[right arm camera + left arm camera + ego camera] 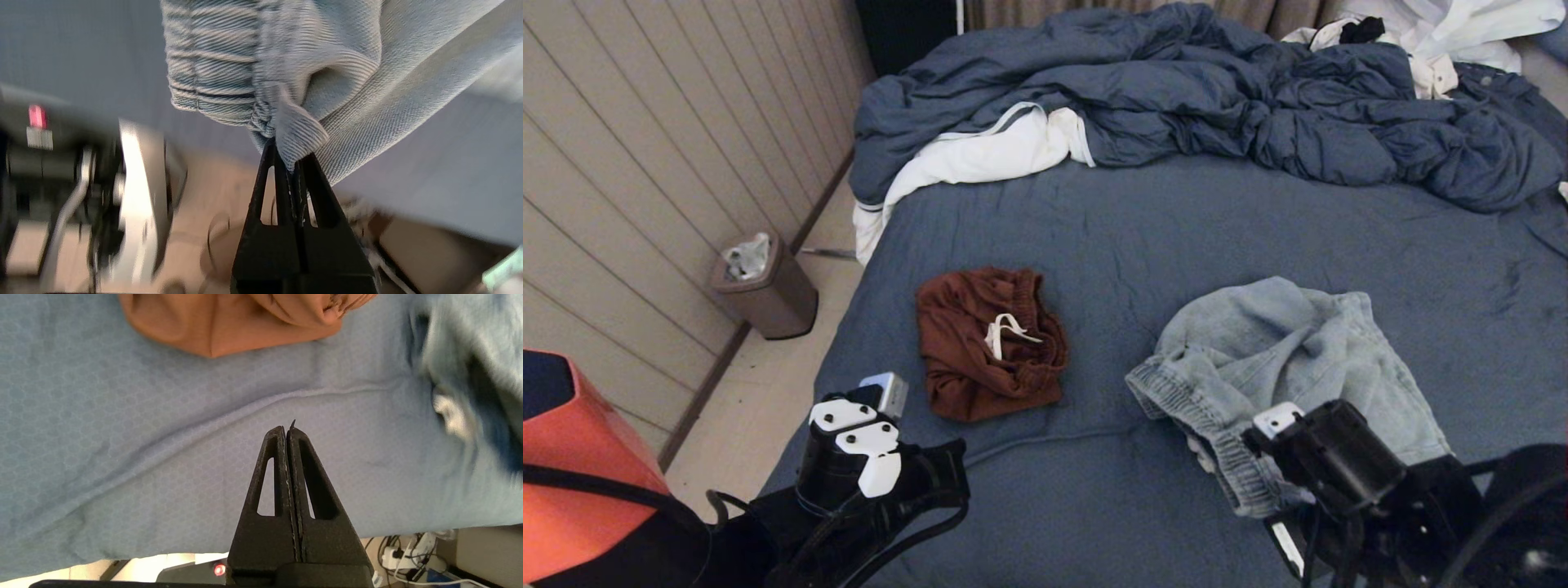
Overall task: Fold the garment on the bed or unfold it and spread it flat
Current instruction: Unford the blue shorts
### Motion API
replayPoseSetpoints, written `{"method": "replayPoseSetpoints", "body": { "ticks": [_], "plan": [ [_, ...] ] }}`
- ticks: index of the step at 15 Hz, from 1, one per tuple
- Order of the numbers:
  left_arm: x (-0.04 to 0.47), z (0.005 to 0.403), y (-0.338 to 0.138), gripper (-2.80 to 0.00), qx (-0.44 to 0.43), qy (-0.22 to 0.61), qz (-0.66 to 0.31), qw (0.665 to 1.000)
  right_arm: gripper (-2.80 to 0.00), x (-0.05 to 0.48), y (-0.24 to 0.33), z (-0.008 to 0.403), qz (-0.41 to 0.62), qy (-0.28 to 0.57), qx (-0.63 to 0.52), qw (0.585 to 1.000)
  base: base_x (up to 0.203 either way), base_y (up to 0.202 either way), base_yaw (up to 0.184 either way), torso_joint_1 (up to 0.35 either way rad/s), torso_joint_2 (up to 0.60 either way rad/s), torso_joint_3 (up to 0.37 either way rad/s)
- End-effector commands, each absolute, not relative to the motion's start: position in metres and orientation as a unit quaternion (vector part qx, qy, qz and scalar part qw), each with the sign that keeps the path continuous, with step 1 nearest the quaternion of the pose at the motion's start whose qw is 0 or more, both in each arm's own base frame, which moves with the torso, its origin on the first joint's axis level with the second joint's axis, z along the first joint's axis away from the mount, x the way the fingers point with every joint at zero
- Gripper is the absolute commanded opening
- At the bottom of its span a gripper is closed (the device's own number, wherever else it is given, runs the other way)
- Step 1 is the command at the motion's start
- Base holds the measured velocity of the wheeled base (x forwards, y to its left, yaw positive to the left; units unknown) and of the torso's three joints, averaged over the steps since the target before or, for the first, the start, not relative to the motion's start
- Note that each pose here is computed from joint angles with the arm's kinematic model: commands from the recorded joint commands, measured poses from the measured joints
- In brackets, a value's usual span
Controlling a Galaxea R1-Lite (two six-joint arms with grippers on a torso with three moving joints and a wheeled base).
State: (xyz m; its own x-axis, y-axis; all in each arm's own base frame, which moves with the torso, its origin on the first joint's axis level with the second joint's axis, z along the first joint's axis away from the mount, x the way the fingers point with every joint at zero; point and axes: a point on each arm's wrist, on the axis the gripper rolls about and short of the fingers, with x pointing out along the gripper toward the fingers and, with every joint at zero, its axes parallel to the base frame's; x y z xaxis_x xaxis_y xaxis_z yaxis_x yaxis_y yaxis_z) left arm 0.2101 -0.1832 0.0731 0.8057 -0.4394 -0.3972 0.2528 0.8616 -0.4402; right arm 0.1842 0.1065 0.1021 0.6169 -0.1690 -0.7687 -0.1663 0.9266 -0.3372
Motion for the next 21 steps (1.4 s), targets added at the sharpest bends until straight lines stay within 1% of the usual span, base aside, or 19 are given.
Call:
{"method": "replayPoseSetpoints", "body": {
  "ticks": [1,5,11,12,13,16,18,19,21],
  "plan": [
    [0.21,0.063,-0.188,-2.8,-0.186,0.248,-0.19,0.931,-2.8,0.151,0.097,0.087,0.01,0.459,-0.203,0.865,0.0,0.0,0.0,0.0,0.0,0.0],
    [0.209,0.046,-0.196,-2.8,-0.178,0.248,-0.194,0.932,-2.8,0.119,0.082,0.065,0.021,0.49,-0.227,0.842,0.0,0.0,0.0,0.0,0.0,0.0],
    [0.21,0.041,-0.197,-2.8,-0.175,0.253,-0.193,0.932,-2.8,0.119,0.083,0.062,0.033,0.482,-0.212,0.85,0.0,0.0,0.0,0.0,0.0,0.0],
    [0.21,0.04,-0.197,-2.8,-0.175,0.253,-0.192,0.932,-2.68,0.12,0.084,0.063,0.036,0.473,-0.204,0.857,0.0,0.0,0.0,0.0,0.0,0.0],
    [0.21,0.04,-0.197,-2.8,-0.175,0.253,-0.193,0.932,0.0,0.121,0.086,0.065,0.044,0.458,-0.193,0.866,0.0,0.0,0.0,0.0,0.0,0.0],
    [0.21,0.041,-0.197,-2.8,-0.176,0.251,-0.193,0.932,0.0,0.121,0.086,0.085,0.067,0.41,-0.157,0.896,0.0,0.0,0.0,0.0,0.0,0.0],
    [0.209,0.043,-0.197,-2.8,-0.178,0.247,-0.195,0.932,0.0,0.127,0.089,0.113,0.083,0.355,-0.121,0.923,0.0,0.0,0.0,0.0,0.0,0.0],
    [0.209,0.044,-0.197,-2.8,-0.179,0.245,-0.196,0.933,0.0,0.134,0.089,0.125,0.077,0.336,-0.108,0.932,0.0,0.0,0.0,0.0,0.0,0.0],
    [0.212,0.053,-0.197,-2.8,-0.188,0.23,-0.198,0.934,0.0,0.16,0.077,0.143,0.027,0.321,-0.093,0.942,0.0,0.0,0.0,0.0,0.0,0.0]
  ]
}}
